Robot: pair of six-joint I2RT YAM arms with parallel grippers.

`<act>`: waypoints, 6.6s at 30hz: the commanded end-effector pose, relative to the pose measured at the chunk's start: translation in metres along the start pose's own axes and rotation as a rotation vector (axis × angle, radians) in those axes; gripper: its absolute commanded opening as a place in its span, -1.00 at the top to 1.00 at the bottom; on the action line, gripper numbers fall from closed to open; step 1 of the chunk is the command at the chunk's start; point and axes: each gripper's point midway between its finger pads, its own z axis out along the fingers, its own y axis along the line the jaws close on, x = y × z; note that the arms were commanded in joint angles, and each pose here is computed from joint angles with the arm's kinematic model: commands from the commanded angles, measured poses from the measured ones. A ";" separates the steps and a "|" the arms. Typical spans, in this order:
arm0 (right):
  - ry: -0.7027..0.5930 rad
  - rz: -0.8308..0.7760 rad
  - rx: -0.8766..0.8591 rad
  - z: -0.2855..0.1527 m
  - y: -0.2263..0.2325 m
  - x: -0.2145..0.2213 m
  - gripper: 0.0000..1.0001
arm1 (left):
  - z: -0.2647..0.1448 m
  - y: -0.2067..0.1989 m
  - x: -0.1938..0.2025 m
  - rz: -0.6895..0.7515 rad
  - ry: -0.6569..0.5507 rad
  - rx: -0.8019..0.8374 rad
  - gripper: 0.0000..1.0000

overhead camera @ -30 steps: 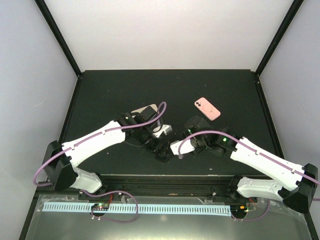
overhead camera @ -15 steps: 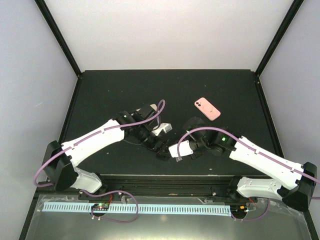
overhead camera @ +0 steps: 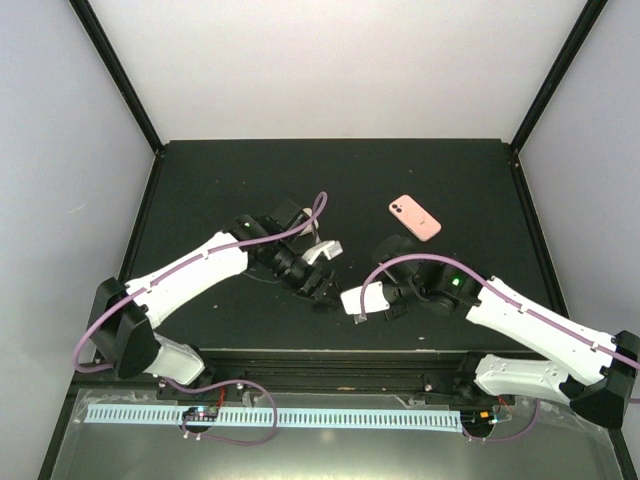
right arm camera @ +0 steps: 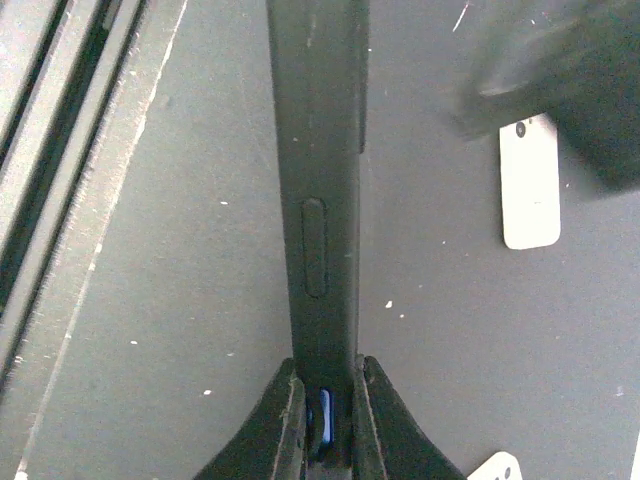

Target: Take the phone out of the phone case

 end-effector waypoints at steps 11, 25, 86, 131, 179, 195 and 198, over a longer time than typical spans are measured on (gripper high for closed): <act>-0.614 0.726 -0.093 -0.068 -0.025 -0.008 0.97 | -0.130 -0.069 0.001 0.678 -1.008 0.038 -0.89; -0.973 0.878 -0.311 -0.083 -0.012 -0.020 0.97 | -0.074 -0.102 -0.008 0.723 -0.831 0.240 -0.60; -1.006 0.885 -0.349 -0.085 -0.006 -0.020 0.97 | -0.043 -0.129 -0.036 0.816 -0.771 0.291 0.72; -0.708 0.517 -0.193 -0.080 0.003 -0.042 -0.18 | -0.088 -0.106 -0.066 0.586 -0.533 0.570 0.97; -0.459 0.413 0.023 -0.042 -0.052 -0.010 0.52 | -0.071 -0.109 -0.050 0.492 -0.380 0.634 0.97; -0.700 0.792 0.000 -0.041 -0.128 0.006 0.55 | -0.068 -0.109 -0.047 0.491 -0.370 0.635 0.97; -0.741 0.815 -0.025 -0.045 -0.132 0.001 0.47 | -0.066 -0.108 -0.047 0.488 -0.367 0.632 0.97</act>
